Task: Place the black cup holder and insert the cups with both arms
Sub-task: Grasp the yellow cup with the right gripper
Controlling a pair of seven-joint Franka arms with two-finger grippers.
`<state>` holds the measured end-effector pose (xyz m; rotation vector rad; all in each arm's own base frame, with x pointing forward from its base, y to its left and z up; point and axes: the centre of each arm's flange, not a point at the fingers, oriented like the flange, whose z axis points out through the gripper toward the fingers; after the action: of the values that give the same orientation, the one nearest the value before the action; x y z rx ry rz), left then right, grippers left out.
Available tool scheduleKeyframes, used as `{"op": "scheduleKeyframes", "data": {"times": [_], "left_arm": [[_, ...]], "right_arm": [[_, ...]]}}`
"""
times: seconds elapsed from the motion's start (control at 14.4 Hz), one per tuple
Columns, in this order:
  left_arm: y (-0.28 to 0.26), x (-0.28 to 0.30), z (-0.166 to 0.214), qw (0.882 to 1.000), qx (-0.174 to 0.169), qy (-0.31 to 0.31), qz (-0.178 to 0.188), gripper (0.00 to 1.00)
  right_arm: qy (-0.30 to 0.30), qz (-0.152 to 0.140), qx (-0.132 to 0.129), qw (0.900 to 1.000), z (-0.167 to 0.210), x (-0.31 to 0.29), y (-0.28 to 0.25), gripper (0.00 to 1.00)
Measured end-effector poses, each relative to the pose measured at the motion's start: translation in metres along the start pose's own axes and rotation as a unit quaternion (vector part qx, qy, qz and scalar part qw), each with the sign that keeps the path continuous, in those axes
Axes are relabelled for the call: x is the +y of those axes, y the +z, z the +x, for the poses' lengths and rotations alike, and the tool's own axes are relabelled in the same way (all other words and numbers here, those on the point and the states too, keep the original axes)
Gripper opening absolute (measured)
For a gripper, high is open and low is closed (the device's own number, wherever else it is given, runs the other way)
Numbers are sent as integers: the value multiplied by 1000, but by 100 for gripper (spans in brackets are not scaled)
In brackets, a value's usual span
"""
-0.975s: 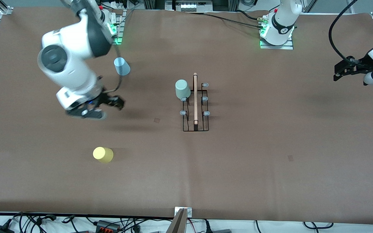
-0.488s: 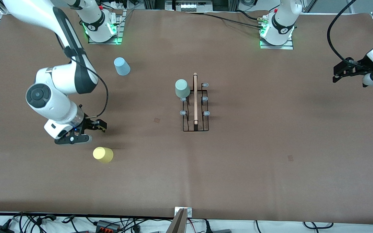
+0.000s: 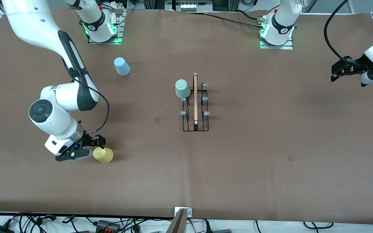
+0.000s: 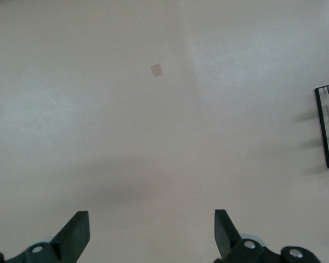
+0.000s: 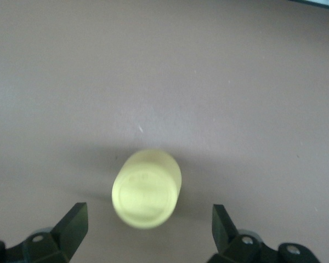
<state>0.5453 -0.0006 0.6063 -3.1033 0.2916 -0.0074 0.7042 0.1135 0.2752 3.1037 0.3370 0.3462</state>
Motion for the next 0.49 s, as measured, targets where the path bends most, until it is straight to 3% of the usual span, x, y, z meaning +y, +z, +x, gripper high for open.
{"op": "scheduleKeyframes", "data": {"times": [0.14,0.49], "left_arm": [[0,-1,0,1000,0,-1,0,100],[0,2,1,1000,0,2,0,100]], "right_arm": [[-1,-1,12,1000,0,-1,22,100],[-4,1,5,1000,-5,-6,44,100]]}}
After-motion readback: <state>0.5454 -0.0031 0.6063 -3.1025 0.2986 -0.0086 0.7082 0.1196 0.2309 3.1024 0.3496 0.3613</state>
